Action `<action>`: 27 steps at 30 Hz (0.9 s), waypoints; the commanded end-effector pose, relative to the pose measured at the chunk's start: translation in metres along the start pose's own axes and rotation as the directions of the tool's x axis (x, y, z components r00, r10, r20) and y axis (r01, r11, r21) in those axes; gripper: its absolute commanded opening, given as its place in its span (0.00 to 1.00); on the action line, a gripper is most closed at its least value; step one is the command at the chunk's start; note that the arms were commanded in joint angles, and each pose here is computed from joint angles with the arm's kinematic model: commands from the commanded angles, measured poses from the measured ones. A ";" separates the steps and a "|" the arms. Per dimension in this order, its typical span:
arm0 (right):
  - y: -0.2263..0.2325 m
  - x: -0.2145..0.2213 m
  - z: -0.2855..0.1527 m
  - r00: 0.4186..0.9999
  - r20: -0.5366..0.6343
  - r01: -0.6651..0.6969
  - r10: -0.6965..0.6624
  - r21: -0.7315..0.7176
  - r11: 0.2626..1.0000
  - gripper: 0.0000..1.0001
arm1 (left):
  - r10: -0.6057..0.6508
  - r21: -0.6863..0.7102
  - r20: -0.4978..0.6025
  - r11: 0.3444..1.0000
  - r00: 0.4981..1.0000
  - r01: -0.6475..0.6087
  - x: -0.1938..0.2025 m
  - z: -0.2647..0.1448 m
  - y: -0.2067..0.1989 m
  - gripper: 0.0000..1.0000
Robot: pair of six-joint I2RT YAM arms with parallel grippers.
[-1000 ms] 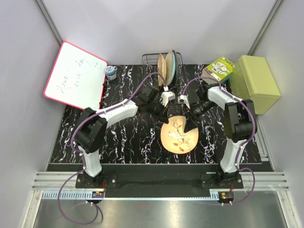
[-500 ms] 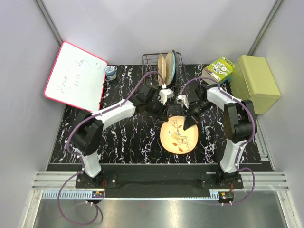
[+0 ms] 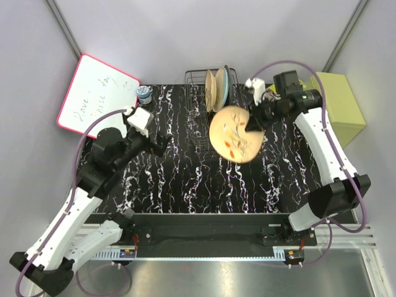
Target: Load the plates into the dish rack
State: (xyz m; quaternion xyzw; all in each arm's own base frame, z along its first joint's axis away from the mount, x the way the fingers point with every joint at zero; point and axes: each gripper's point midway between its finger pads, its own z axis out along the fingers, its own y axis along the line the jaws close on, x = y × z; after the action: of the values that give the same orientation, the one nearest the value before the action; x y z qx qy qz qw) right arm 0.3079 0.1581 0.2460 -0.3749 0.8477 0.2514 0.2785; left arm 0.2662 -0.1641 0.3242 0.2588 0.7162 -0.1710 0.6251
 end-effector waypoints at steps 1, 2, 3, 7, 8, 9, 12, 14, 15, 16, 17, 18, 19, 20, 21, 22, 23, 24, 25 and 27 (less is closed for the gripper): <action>0.003 -0.117 -0.050 0.949 0.317 -0.078 -0.009 0.261 0.962 0.00 | -0.112 -0.171 -0.153 0.981 0.982 0.086 0.064 0.008 0.023 0.97; 0.001 -0.132 -0.051 0.940 0.340 -0.079 -0.027 0.294 0.952 0.00 | -0.113 -0.160 -0.147 0.983 0.983 0.089 0.065 0.009 0.021 0.96; 0.012 -0.148 -0.046 0.932 0.360 -0.082 -0.034 0.302 0.950 0.00 | -0.141 -0.146 -0.128 0.982 0.982 0.122 0.065 0.011 0.017 0.95; -0.009 -0.220 -0.049 0.866 0.496 -0.221 -0.061 0.490 0.843 0.00 | -0.167 -0.141 -0.079 0.978 0.983 0.155 0.055 0.004 0.022 0.94; -0.013 -0.232 -0.050 0.849 0.523 -0.256 -0.071 0.525 0.811 0.00 | -0.171 -0.166 -0.077 0.974 0.982 0.157 0.055 0.002 0.028 0.94; -0.018 -0.243 -0.052 0.828 0.555 -0.304 -0.081 0.565 0.767 0.00 | -0.180 -0.185 -0.081 0.969 0.980 0.163 0.056 -0.001 0.033 0.94; -0.027 -0.273 -0.045 0.780 0.603 -0.406 -0.167 0.691 0.598 0.00 | -0.217 -0.218 -0.069 0.956 0.974 0.197 0.057 -0.007 0.043 0.94; -0.031 -0.285 -0.036 0.741 0.634 -0.495 -0.221 0.738 0.458 0.00 | -0.229 -0.220 -0.063 0.953 0.971 0.210 0.060 -0.010 0.045 0.94; -0.033 -0.287 -0.031 0.749 0.615 -0.484 -0.246 0.762 0.431 0.00 | -0.234 -0.225 -0.058 0.950 0.970 0.216 0.061 -0.011 0.046 0.94; -0.036 -0.294 -0.022 0.719 0.644 -0.525 -0.262 0.750 0.402 0.00 | -0.244 -0.224 -0.045 0.947 0.969 0.228 0.060 -0.014 0.047 0.94; -0.032 -0.298 -0.017 0.706 0.652 -0.538 -0.276 0.747 0.390 0.00 | -0.257 -0.238 -0.046 0.941 0.965 0.239 0.065 -0.015 0.050 0.94; -0.032 -0.301 -0.015 0.717 0.624 -0.516 -0.310 0.775 0.365 0.00 | -0.263 -0.241 -0.039 0.939 0.964 0.246 0.066 -0.018 0.050 0.94; -0.033 -0.309 -0.011 0.667 0.666 -0.571 -0.333 0.745 0.344 0.00 | -0.270 -0.241 -0.039 0.937 0.962 0.253 0.067 -0.018 0.050 0.94; -0.033 -0.312 -0.009 0.656 0.669 -0.577 -0.350 0.743 0.339 0.00 | -0.271 -0.244 -0.040 0.936 0.962 0.253 0.071 -0.020 0.051 0.94; -0.034 -0.314 0.001 0.662 0.653 -0.564 -0.368 0.757 0.329 0.00 | -0.265 -0.241 -0.031 0.938 0.964 0.250 0.071 -0.023 0.050 0.94; -0.032 -0.322 -0.006 0.613 0.691 -0.604 -0.383 0.723 0.335 0.00 | -0.263 -0.239 -0.030 0.939 0.964 0.249 0.072 -0.024 0.049 0.94; -0.033 -0.323 -0.004 0.625 0.670 -0.587 -0.401 0.742 0.324 0.00 | -0.261 -0.235 -0.029 0.940 0.965 0.247 0.073 -0.025 0.048 0.94; -0.036 -0.325 0.009 0.623 0.664 -0.580 -0.413 0.746 0.325 0.00 | -0.259 -0.229 -0.027 0.942 0.965 0.246 0.076 -0.026 0.046 0.94; -0.034 -0.329 0.002 0.592 0.684 -0.604 -0.425 0.726 0.328 0.00 | -0.252 -0.218 -0.026 0.946 0.967 0.241 0.076 -0.027 0.044 0.94; -0.037 -0.330 0.010 0.609 0.658 -0.576 -0.444 0.751 0.323 0.00 | -0.248 -0.215 -0.014 0.947 0.969 0.240 0.079 -0.028 0.043 0.94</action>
State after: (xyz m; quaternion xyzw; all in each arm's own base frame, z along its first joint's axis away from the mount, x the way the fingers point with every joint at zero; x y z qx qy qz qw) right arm 0.5421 0.3405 0.3221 -0.1050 0.7215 -0.1906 0.6573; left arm 0.2646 -0.0948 0.2444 0.0938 0.7929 -0.1438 0.5846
